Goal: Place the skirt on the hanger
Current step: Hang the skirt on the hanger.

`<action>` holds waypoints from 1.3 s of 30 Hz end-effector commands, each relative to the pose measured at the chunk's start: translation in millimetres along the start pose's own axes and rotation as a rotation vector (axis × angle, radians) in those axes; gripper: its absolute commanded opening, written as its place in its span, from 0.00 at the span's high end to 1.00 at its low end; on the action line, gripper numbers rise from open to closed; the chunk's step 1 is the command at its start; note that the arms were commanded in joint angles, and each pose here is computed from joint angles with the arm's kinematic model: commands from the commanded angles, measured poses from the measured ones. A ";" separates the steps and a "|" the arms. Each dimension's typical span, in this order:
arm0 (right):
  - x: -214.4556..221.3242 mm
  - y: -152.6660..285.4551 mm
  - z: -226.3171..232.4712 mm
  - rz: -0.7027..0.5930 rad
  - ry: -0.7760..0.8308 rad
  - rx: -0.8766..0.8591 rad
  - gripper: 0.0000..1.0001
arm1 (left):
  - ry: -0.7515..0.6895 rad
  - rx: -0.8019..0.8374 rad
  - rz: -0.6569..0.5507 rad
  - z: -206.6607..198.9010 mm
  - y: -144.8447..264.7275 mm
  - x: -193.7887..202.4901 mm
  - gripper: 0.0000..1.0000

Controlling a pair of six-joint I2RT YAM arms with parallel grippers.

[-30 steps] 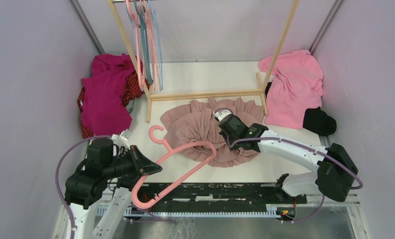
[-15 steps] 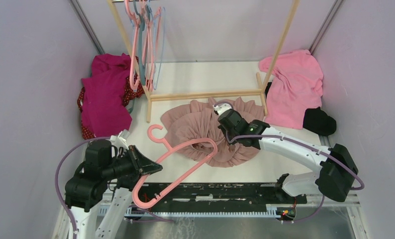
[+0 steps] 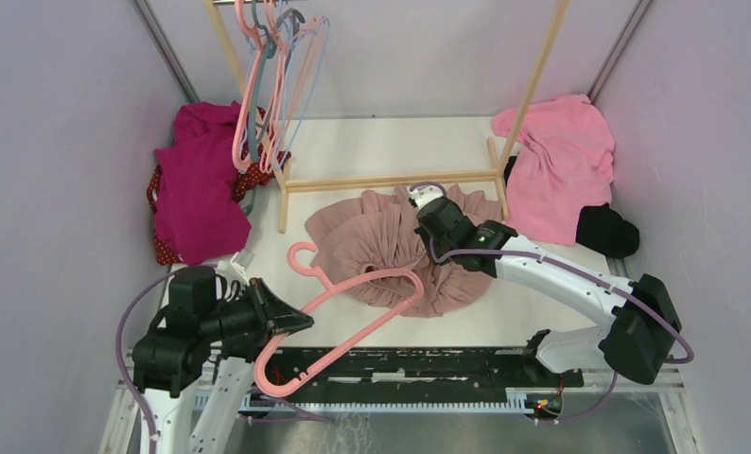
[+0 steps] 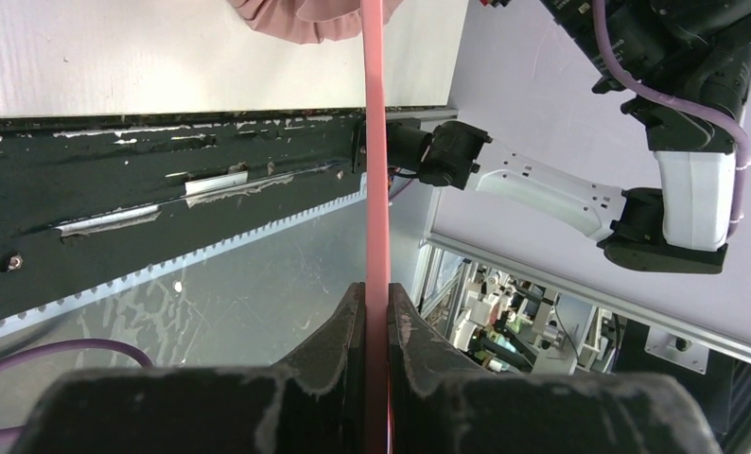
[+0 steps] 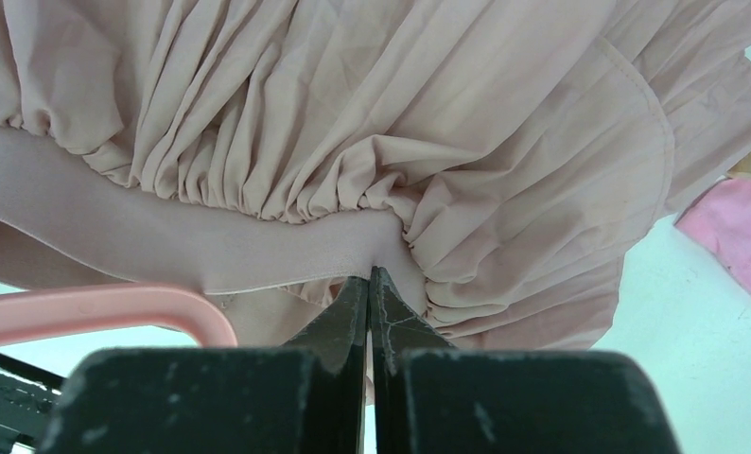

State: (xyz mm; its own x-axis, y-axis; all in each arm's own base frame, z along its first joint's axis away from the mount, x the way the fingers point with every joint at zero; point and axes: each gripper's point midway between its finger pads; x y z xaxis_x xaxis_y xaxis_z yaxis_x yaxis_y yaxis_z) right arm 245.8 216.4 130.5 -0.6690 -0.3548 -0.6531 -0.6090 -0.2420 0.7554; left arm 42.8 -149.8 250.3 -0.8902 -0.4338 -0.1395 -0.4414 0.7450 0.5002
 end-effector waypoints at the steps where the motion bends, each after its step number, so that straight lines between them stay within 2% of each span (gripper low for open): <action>1: -28.0 5.4 6.8 -0.081 -0.039 -0.029 0.99 | 0.018 0.053 0.033 -1.4 -5.0 4.7 0.97; 6: -23.4 7.6 4.1 -0.080 -0.043 -0.031 0.99 | 0.048 0.006 0.029 17.4 -17.7 -1.5 0.97; 10: -22.3 14.2 1.3 -0.090 -0.050 -0.037 0.99 | 0.060 -0.017 -0.026 16.2 -20.7 -17.2 0.97; 18: -13.9 28.4 3.2 -0.091 -0.066 -0.084 0.99 | 0.072 0.062 -0.287 -8.1 -16.8 -66.3 0.97; 29: 3.8 40.1 21.8 -0.049 -0.098 -0.213 0.99 | 0.058 0.140 -0.565 -8.7 -12.0 -120.1 0.97; 33: -0.6 47.4 26.7 -0.056 -0.106 -0.237 0.99 | 0.047 0.146 -0.595 -6.5 -10.9 -129.9 0.97; 39: -20.4 49.6 31.7 -0.084 -0.095 -0.226 0.99 | 0.026 0.132 -0.533 -5.5 -13.9 -121.6 0.97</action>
State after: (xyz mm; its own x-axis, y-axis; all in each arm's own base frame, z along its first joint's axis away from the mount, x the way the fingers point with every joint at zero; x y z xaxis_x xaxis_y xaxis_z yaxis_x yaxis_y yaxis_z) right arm 208.9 228.0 154.8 -0.6885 -0.2674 -0.6741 -0.5355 -0.4395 0.7212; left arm 149.3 -113.9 241.9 -0.5677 -0.7931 -0.2207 -0.8086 0.4867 0.3307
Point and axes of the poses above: each gripper's point midway between its finger pads, its own y axis back along the fingers, its own z axis along the line the jaws close on, x = y × z, and after that the axes turned 2 degrees about -y, right-handed
